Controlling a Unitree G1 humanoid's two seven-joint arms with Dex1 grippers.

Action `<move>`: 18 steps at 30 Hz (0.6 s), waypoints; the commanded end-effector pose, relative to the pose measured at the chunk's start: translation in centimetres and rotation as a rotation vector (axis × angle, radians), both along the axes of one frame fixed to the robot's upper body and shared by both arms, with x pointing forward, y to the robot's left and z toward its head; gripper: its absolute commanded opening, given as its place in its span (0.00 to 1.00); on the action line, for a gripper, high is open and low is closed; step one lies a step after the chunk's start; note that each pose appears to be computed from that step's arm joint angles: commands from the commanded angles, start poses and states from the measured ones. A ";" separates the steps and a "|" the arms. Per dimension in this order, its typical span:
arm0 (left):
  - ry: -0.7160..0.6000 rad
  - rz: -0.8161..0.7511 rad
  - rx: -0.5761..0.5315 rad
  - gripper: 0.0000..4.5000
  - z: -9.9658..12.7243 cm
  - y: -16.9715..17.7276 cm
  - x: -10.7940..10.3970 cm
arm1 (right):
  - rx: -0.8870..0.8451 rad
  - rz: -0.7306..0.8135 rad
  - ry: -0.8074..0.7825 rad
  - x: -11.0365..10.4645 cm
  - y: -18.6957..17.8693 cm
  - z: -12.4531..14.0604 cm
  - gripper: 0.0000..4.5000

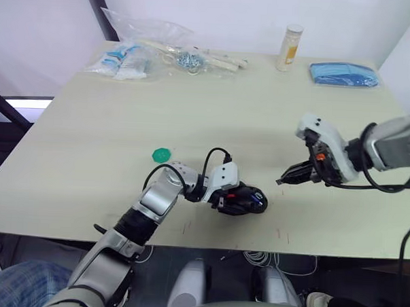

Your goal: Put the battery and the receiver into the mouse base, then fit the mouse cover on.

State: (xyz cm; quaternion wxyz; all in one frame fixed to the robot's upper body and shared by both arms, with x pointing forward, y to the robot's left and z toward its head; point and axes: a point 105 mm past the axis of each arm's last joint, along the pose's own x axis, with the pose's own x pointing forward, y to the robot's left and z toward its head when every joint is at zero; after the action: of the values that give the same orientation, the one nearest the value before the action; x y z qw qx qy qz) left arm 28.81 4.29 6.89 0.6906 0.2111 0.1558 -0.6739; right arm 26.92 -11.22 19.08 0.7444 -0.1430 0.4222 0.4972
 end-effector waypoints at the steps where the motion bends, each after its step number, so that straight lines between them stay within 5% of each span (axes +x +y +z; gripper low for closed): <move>1: 0.017 -0.009 0.030 0.65 -0.7 -0.4 -0.5 | -0.044 -0.024 0.031 0.6 0.2 -0.2 0.00; 18: 0.012 0.006 0.065 0.65 -0.8 -0.1 0.0 | -0.243 -0.099 0.164 2.8 3.9 -1.2 0.00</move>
State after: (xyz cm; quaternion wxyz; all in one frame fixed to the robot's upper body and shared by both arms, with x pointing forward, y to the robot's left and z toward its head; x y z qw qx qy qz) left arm 28.96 4.15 6.98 0.6910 0.2207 0.1616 -0.6692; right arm 29.60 -7.25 17.43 0.7042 -0.1737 0.5433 0.4227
